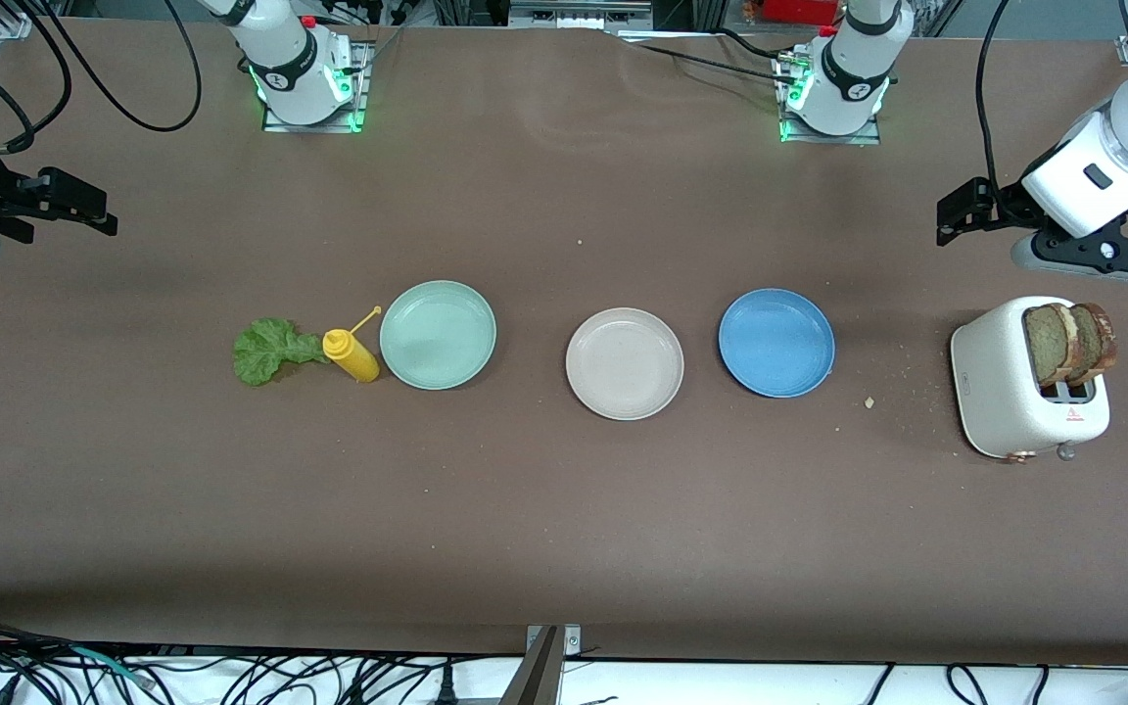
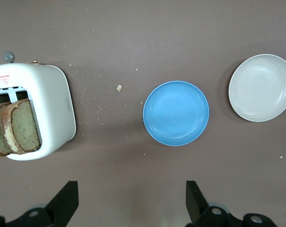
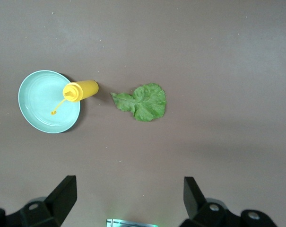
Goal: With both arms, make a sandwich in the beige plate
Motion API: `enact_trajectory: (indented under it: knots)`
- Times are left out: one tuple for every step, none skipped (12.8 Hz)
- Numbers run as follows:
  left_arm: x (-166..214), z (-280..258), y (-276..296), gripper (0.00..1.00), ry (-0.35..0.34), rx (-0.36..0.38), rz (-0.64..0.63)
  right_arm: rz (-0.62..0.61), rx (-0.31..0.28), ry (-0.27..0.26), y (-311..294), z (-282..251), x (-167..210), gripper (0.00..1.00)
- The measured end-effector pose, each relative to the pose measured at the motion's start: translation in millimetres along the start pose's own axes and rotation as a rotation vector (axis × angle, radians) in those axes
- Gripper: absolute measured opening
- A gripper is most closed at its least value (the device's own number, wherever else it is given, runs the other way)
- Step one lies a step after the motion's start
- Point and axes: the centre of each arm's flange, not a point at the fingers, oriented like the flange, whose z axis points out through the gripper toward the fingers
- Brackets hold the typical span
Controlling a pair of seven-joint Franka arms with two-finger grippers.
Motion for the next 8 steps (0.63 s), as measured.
enact_trajectory:
  knots:
    - [0.0, 0.0, 0.0, 1.00, 0.000, 0.000, 0.000, 0.001, 0.000, 0.002, 0.3, -0.2, 0.2, 1.00]
    - [0.0, 0.0, 0.0, 1.00, 0.000, 0.000, 0.000, 0.001, -0.001, 0.006, 0.6, -0.6, 0.6, 1.00]
    - [0.0, 0.0, 0.0, 1.00, 0.000, 0.000, 0.000, 0.001, -0.002, 0.011, 0.7, -1.1, 1.1, 1.00]
    - [0.0, 0.0, 0.0, 1.00, 0.000, 0.000, 0.000, 0.001, -0.003, 0.015, 0.9, -1.5, 1.6, 1.00]
    - [0.0, 0.0, 0.0, 1.00, 0.000, 0.000, 0.000, 0.001, -0.004, 0.019, 1.1, -1.8, 1.9, 1.00]
    - [0.0, 0.0, -0.1, 1.00, 0.000, 0.000, 0.000, 0.002, -0.004, 0.022, 1.4, -2.1, 2.2, 1.00]
    - [0.0, 0.0, -0.2, 1.00, 0.000, 0.000, 0.000, 0.002, -0.004, 0.023, 1.8, -2.2, 2.3, 1.00]
    - [0.0, 0.0, -0.3, 1.00, 0.000, 0.000, -0.001, 0.003, -0.004, 0.024, 2.3, -2.3, 2.3, 1.00]
